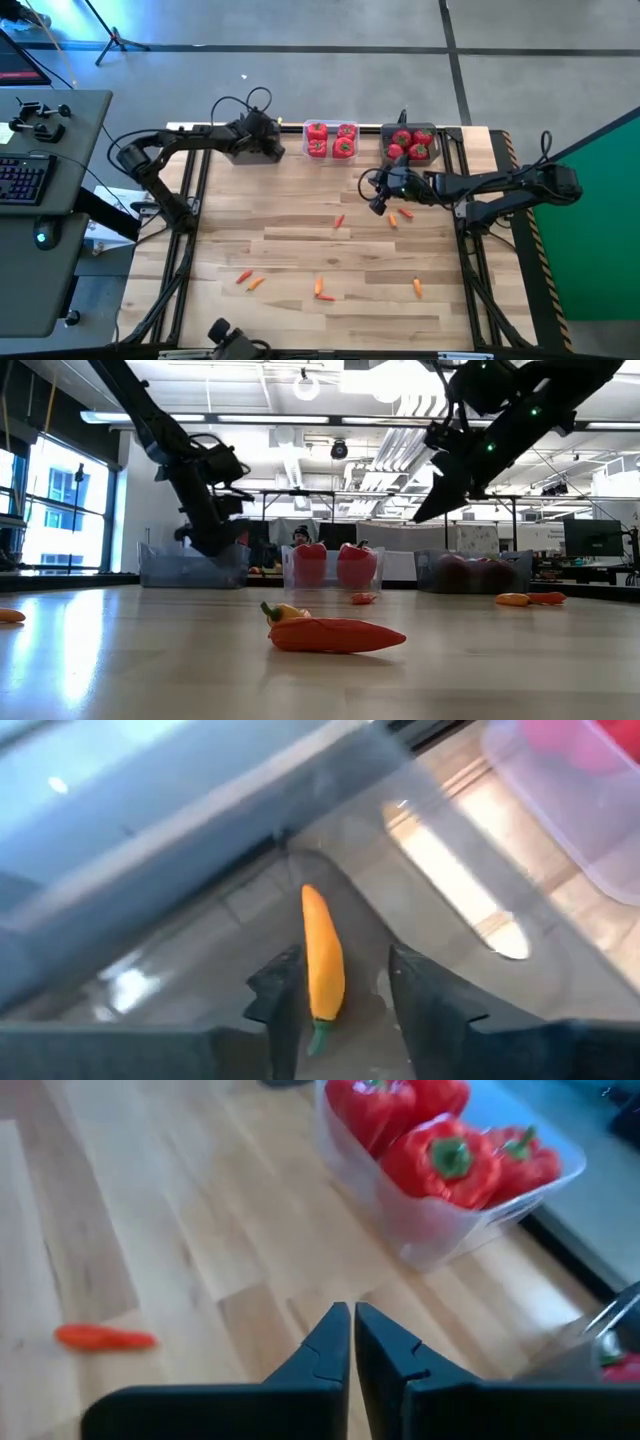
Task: Sort produce into baskets
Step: Put the orange chili pepper into the left black bin
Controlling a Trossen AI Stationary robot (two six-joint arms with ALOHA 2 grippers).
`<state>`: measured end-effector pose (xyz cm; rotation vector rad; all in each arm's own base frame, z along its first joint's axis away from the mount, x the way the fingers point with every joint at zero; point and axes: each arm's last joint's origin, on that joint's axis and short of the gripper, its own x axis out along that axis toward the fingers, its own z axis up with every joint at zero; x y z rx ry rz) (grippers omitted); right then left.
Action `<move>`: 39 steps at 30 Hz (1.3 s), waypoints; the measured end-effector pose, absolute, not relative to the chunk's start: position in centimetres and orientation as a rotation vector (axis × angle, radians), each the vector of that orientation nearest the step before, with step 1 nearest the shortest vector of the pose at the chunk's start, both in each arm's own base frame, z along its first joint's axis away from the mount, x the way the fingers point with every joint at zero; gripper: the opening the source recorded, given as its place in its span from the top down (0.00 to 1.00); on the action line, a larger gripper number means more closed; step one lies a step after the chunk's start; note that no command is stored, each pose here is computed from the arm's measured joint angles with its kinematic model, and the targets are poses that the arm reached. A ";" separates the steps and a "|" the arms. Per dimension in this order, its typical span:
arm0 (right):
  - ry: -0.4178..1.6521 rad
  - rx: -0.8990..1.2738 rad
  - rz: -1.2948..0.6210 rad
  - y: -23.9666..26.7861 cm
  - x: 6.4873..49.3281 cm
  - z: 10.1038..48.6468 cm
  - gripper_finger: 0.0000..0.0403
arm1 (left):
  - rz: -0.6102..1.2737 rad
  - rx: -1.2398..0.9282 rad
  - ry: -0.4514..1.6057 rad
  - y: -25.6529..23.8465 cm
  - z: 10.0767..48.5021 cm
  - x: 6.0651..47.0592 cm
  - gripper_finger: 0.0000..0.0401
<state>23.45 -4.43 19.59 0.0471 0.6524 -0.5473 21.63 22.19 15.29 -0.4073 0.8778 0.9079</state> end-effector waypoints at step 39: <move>1.530 0.380 -0.524 -2.7 20.1 13.9 0.64 | 0.358 -0.189 0.234 13.9 18.1 19.1 0.59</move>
